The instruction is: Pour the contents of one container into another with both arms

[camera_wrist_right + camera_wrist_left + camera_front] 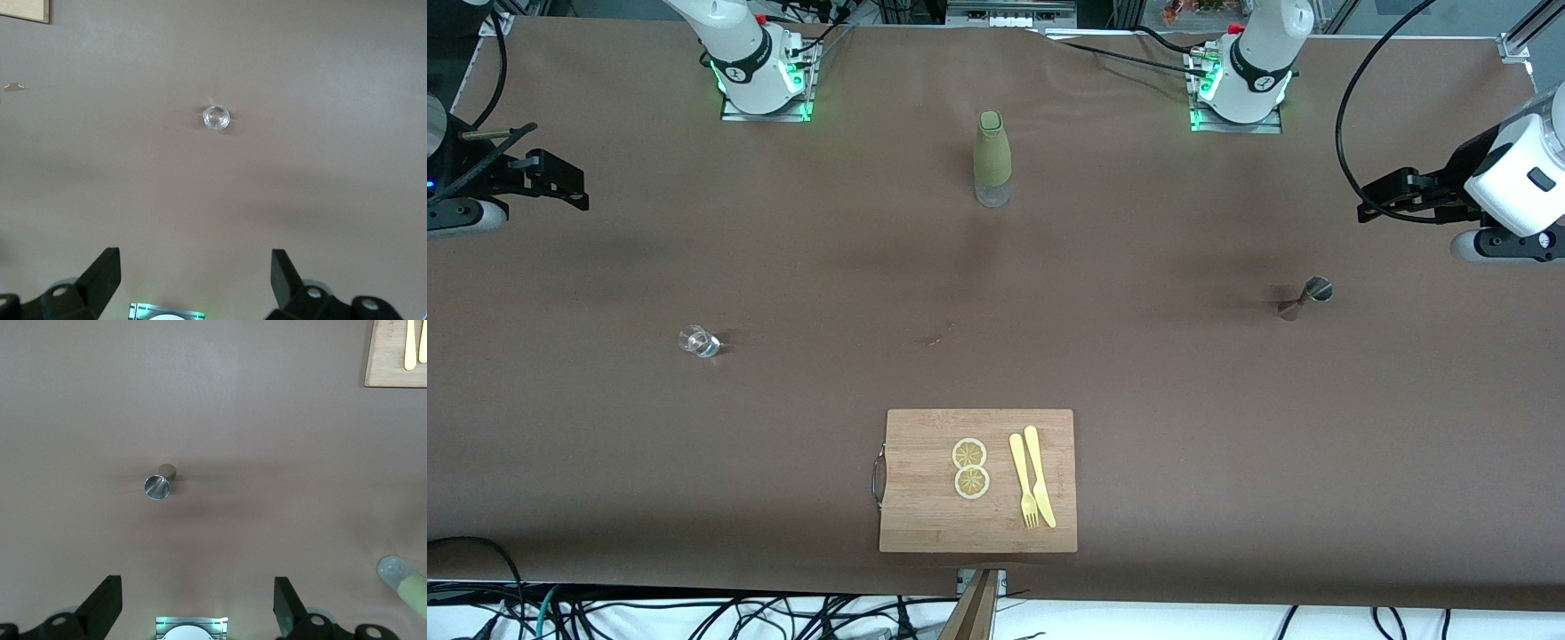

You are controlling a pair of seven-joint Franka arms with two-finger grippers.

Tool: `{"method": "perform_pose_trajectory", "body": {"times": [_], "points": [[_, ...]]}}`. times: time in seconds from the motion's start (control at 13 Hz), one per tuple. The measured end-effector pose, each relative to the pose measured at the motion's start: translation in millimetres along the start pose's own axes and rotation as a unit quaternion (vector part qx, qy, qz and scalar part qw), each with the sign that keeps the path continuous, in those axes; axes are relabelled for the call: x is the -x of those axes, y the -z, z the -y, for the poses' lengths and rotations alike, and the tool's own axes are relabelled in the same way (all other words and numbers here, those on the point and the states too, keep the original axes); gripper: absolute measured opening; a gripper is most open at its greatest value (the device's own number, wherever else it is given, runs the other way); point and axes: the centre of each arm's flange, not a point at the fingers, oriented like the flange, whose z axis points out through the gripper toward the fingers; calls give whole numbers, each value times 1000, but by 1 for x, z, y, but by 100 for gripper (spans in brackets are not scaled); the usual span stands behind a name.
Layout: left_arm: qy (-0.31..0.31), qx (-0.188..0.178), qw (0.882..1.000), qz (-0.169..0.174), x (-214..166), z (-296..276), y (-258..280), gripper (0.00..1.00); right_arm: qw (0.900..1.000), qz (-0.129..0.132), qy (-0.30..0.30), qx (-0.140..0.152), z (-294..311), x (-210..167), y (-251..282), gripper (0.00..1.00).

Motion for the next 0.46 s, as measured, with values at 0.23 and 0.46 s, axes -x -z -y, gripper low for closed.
{"method": "perform_pose_trajectory", "body": {"times": [0.23,0.46], "points": [[0,0,1000,0,0,0,0,100,1000,0,0,0,0,5,1,100],[0,0,1000,0,0,0,0,100,1000,0,-1,-1,0,6,1,100]]}}
